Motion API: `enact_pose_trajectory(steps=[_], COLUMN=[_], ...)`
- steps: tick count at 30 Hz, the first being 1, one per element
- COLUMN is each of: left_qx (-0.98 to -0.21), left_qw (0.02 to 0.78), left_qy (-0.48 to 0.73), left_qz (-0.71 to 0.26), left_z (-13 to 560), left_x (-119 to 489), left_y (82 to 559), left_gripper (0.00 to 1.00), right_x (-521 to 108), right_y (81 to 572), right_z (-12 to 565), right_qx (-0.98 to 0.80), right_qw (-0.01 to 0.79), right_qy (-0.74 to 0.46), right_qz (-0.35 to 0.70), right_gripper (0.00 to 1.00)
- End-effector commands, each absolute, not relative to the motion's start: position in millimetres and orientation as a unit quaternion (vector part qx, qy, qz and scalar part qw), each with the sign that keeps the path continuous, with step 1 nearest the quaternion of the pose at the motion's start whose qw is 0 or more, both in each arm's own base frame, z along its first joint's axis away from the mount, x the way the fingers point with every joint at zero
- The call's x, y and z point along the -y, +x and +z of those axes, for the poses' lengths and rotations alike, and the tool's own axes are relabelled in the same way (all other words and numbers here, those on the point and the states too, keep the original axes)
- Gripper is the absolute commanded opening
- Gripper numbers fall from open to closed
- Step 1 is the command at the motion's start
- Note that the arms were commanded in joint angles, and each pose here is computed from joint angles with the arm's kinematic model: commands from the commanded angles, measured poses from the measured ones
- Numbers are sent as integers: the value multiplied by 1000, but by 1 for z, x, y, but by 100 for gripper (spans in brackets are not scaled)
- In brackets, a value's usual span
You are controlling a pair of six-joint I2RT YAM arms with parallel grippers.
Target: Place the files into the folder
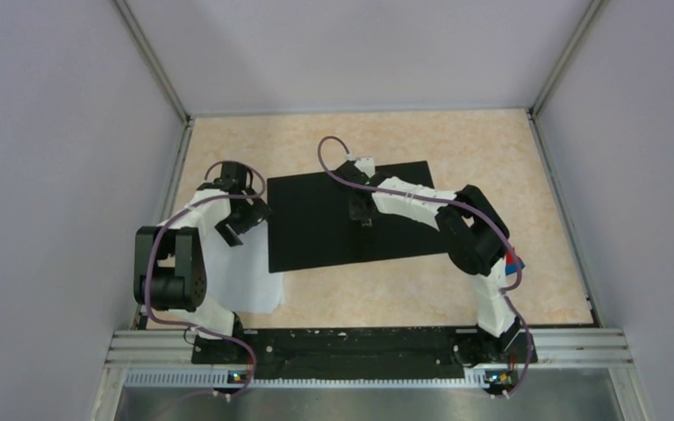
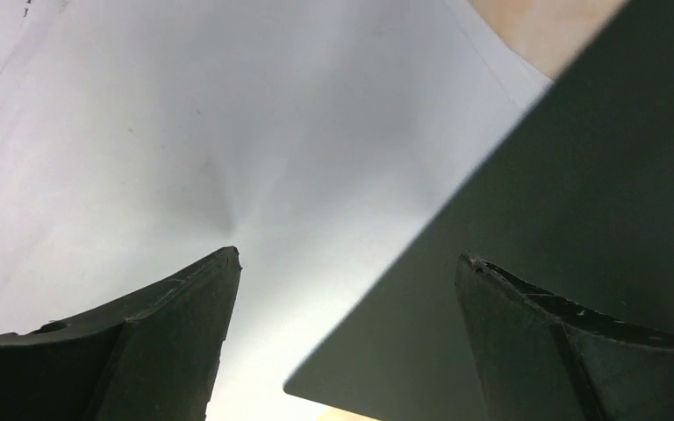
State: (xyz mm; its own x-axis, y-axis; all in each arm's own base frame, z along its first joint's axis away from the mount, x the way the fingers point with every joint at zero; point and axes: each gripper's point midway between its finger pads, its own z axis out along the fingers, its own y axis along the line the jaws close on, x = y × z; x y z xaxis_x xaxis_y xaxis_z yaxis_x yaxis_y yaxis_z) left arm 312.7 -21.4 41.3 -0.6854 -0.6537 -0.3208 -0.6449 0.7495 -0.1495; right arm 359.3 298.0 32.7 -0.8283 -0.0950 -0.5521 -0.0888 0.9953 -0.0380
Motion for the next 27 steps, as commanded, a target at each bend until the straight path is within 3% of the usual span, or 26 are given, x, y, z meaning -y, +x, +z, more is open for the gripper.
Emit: enact_pose_trajectory(steps=[1,14,27], left_qx=[-911,-878,-868], left_qw=[164,142,162], left_qy=[-379,-457,-469], left_qz=[-9,-16,9], left_z=[28,16,32], left_x=[14,-13,-34], left_y=[309,294,290], left_gripper=[97,97,97], right_x=[-267,-228,-269], right_y=[358,347,332], right_z=[39,43,47], right_qx=[-958,-953,-955], right_qw=[287,294,290], right_qy=[-2,73,20], right_qz=[-27,0,65], right_gripper=[20,16,15])
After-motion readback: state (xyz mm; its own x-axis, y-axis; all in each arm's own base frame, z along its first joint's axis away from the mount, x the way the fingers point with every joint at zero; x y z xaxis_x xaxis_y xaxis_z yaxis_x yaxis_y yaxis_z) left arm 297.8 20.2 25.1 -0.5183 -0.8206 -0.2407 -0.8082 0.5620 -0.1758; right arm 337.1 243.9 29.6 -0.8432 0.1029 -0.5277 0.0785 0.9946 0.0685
